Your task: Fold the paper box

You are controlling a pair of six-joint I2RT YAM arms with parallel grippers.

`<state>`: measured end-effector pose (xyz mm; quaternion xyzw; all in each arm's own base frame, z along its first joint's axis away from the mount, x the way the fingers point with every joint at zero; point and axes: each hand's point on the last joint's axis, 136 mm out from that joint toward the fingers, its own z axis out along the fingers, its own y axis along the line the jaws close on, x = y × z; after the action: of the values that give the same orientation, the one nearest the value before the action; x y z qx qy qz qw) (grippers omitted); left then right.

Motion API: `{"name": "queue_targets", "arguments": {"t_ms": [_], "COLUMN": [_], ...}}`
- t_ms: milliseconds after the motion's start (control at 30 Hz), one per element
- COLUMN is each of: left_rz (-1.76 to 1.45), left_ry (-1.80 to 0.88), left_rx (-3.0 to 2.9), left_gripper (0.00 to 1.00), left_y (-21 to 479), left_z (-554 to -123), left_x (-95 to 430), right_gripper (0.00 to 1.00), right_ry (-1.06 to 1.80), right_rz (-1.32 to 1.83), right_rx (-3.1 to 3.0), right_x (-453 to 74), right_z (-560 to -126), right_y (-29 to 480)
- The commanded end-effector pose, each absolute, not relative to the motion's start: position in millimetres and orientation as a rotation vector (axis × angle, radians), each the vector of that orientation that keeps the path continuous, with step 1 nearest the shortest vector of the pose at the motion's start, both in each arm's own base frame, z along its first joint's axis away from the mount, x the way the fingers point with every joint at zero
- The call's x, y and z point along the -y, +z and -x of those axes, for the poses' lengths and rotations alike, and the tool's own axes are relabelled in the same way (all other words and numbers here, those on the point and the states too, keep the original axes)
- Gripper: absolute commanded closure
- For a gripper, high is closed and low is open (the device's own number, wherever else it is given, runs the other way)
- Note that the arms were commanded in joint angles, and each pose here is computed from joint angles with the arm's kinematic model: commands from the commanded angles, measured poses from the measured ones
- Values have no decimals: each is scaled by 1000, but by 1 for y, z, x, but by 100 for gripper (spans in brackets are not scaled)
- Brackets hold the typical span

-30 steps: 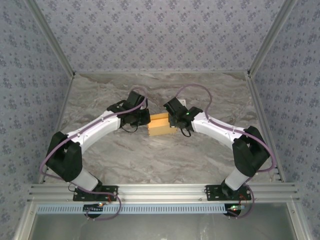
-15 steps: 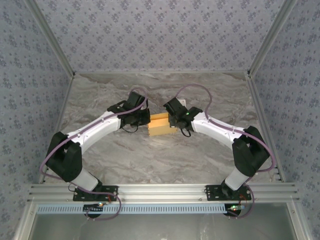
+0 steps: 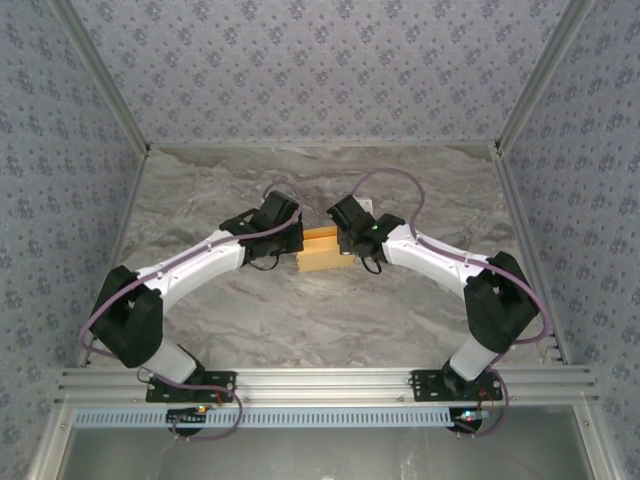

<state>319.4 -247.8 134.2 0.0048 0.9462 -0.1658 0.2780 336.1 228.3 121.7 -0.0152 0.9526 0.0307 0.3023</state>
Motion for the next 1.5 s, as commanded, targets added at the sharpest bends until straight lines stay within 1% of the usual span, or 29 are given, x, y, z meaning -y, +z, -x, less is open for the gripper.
{"name": "queue_targets", "arguments": {"t_ms": [0,200,267,400,600,800,867,933,1000,1033,1067,1133,1200,1267,1333,1367,1400,1467], "left_rz": [-107,-107,-114,-157,-190,-237,-245,-254,-267,-273,-280,-304,-320,-334,-352,-363,-370,-387], "left_ry": [-370,-360,-339,-292,-248,-197,-182,-165,-161,-159,-158,-157,-152,-149,-142,-139,-138,-138], "left_rx": [-2671,-2662,-2652,-2634,-2617,-2619,-2612,-2600,-2590,-2587,-2585,-2576,-2573,-2572,-2570,-2569,-2566,-2560], "left_gripper": [98,100,100,100,100,100,100,100,100,100,100,100,100,100,100,100,100,100], "left_y": [93,85,85,83,81,74,75,75,75,75,74,74,73,72,70,70,70,70], "left_z": [-289,-286,-285,-284,-282,-281,-282,-283,-283,-283,-283,-283,-282,-282,-282,-282,-282,-282], "left_x": [242,244,243,242,236,236,235,234,234,234,234,236,237,238,238,238,238,238], "right_gripper": [82,78,77,75,65,57,55,50,47,45,40,35,28,21,12,12,1,0], "right_ry": [31,43,30,76,251,391,399,388,390,388,361,315,346,355,296,267,239,185], "right_rz": [35,16,56,47,79,266,336,401,554,635,686,725,864,1044,1142,1181,1204,1272], "right_rx": [-2596,-2561,-2554,-2531,-2466,-2336,-2280,-2234,-2153,-2111,-2068,-2023,-1949,-1844,-1766,-1732,-1708,-1656], "right_x": [-222,-216,-215,-214,-216,-226,-224,-218,-219,-218,-215,-206,-212,-222,-223,-222,-222,-224], "right_z": [-327,-327,-327,-327,-326,-319,-316,-312,-304,-299,-296,-298,-292,-281,-280,-281,-284,-289], "right_y": [101,108,109,113,134,166,174,179,185,186,189,192,193,185,177,174,172,166]}}
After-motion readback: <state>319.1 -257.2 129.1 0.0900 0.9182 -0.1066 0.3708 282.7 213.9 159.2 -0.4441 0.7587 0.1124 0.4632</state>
